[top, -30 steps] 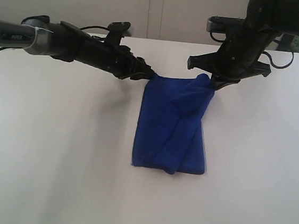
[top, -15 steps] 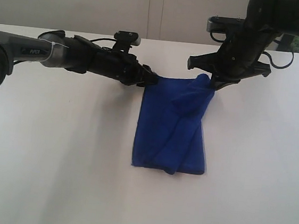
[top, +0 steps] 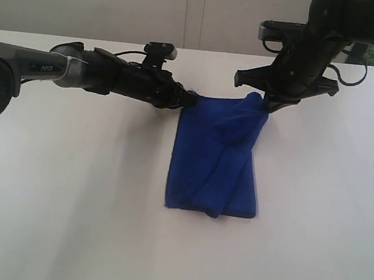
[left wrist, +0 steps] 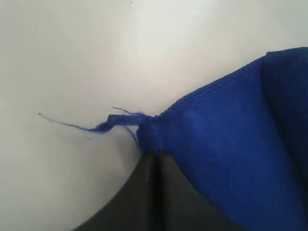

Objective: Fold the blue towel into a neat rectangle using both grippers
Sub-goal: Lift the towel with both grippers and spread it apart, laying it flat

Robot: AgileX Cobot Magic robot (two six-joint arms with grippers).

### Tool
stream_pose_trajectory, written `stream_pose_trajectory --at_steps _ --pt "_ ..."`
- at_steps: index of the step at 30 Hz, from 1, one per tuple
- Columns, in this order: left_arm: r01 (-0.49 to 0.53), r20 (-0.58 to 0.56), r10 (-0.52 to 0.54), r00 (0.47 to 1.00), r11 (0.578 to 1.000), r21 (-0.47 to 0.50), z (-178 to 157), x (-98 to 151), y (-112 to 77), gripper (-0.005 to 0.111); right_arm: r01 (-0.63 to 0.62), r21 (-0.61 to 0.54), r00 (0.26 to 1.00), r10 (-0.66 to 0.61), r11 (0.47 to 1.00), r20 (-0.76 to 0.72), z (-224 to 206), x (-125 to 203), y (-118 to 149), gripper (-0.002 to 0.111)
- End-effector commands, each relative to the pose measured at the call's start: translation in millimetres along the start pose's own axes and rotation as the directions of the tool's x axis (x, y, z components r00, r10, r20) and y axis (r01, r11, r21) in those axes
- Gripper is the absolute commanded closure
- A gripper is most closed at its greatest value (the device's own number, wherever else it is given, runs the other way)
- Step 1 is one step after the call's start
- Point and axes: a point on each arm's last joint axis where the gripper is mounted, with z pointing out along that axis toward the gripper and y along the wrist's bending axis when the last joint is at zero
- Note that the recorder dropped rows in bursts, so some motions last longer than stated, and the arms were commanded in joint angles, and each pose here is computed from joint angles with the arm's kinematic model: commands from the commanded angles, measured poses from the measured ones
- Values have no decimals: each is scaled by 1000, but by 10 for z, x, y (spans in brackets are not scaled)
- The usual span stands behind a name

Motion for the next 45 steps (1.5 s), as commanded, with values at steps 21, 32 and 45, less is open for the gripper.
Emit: stream_pose_trajectory --at_steps 21,32,45 --pt "-123 -370 150 917 988 94 -1886 -813 -260 107 120 91 987 -129 989 96 -911 16 -80 108" --pt "-180 -412 116 904 976 -119 -3049 -850 -900 107 129 135 970 -154 982 189 -1758 374 -138 108" --pt "-167 -192 110 975 935 -312 -4612 -24 -1971 107 99 177 886 -168 979 432 -3027 1759 -354 108"
